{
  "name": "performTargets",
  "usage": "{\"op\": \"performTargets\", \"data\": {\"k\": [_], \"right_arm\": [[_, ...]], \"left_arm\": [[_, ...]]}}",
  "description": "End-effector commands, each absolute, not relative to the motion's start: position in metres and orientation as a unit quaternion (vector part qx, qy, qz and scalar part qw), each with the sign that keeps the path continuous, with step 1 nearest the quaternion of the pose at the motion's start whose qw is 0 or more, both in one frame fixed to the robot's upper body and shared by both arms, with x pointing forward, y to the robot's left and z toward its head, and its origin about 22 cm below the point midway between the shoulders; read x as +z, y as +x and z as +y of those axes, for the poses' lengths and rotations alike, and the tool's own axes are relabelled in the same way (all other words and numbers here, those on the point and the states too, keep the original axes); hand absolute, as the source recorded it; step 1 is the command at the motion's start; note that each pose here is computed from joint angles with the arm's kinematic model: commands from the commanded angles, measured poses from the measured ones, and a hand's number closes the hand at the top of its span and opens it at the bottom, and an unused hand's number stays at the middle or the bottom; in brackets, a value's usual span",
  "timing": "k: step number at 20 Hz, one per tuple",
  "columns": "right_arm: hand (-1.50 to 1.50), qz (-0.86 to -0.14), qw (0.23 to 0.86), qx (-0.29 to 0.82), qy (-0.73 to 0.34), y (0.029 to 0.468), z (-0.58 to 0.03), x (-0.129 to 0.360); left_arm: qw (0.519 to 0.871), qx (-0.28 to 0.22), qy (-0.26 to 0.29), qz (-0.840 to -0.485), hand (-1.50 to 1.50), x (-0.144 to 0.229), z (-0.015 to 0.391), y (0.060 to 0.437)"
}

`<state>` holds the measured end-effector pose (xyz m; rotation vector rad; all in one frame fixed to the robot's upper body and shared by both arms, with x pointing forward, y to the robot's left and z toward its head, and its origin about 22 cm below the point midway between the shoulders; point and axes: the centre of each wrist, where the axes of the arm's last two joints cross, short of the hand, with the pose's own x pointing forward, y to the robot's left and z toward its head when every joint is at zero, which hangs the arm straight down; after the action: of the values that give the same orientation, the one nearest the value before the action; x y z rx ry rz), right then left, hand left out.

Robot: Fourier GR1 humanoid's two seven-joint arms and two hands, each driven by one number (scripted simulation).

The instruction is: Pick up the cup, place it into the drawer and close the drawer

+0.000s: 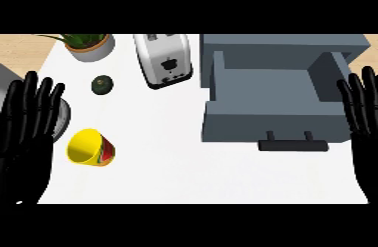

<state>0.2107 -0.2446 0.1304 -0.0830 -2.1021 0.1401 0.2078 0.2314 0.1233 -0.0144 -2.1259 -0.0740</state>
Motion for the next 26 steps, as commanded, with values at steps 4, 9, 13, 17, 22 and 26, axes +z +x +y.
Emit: {"op": "performTargets", "data": {"k": [4,9,13,17,22,26], "right_arm": [[-1.50,-0.868,0.494,0.033,-0.039,0.207,-0.241,0.124],[-1.50,-0.843,0.528,0.095,-0.038,0.204,-0.258,0.126],[-1.50,-0.848,0.520,0.091,-0.048,0.216,-0.237,0.128],[-1.50,-0.846,0.524,0.090,-0.039,0.204,-0.239,0.127],[-1.50,-0.848,0.520,0.094,-0.035,0.215,-0.248,0.119],[-1.50,-0.851,0.517,0.089,-0.040,0.228,-0.249,0.112]], "left_arm": [[0.492,-0.086,-0.068,-0.864,-1.50,0.135,0.246,0.194],[0.568,-0.006,-0.144,-0.810,-1.50,0.099,0.275,0.188],[0.582,-0.007,-0.155,-0.798,-1.50,0.097,0.282,0.181],[0.596,0.005,-0.139,-0.791,-1.50,0.065,0.310,0.171],[0.620,0.017,-0.095,-0.779,-1.50,0.047,0.319,0.181],[0.628,0.014,-0.059,-0.776,-1.50,0.028,0.334,0.187]]}}
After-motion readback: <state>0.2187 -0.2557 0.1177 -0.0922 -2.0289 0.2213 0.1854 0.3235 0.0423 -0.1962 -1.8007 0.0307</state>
